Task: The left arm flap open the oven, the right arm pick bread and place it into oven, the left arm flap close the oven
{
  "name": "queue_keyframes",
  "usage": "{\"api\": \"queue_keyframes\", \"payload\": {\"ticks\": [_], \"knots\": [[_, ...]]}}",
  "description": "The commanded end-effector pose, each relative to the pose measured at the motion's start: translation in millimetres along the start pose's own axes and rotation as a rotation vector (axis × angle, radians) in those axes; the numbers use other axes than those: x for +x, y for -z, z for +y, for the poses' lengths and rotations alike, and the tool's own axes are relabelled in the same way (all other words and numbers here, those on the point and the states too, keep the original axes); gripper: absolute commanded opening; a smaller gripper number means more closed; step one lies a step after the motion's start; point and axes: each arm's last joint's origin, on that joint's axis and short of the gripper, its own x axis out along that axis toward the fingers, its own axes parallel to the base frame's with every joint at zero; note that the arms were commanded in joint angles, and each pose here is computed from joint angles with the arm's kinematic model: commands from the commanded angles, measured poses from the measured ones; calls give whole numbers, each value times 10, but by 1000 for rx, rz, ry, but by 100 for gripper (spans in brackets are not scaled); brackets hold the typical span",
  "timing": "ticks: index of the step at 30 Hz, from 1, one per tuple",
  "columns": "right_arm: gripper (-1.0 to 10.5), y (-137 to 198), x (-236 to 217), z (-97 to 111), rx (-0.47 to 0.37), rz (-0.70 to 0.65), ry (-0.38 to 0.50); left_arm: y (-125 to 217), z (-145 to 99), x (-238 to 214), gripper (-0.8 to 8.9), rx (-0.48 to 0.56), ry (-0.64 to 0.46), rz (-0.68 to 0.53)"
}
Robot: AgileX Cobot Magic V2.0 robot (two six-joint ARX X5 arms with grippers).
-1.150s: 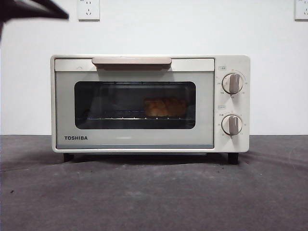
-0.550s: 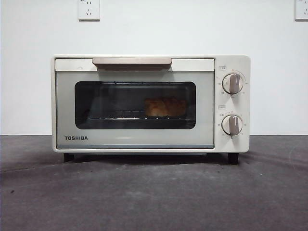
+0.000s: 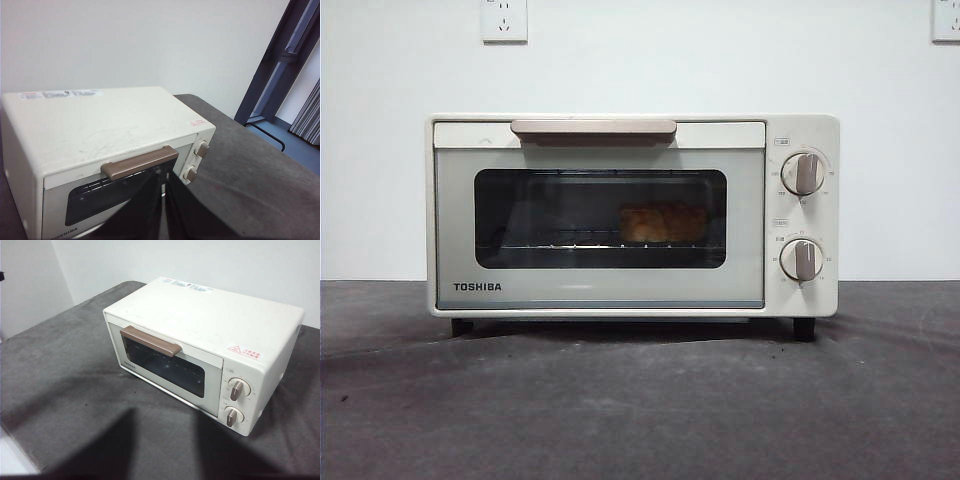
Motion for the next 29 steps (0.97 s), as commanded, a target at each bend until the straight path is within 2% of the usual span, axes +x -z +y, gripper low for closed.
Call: {"api": "queue_keyframes", "payload": {"ticks": [1, 20, 24, 26, 29], "knots": [[17, -41, -29, 9, -11, -19, -10, -45, -14, -6, 21, 25, 4, -17], [16, -47, -38, 10, -1, -30, -11, -1, 6, 8, 21, 37, 4, -33], [16, -47, -38, 10, -1, -30, -11, 216, 101, 36, 21, 82, -13, -95], [16, -47, -38, 10, -1, -30, -12, 430, 178, 36, 21, 117, -48, -132], [16, -47, -38, 10, -1, -30, -11, 817, 332, 56, 21, 112, -169, -162]]}}
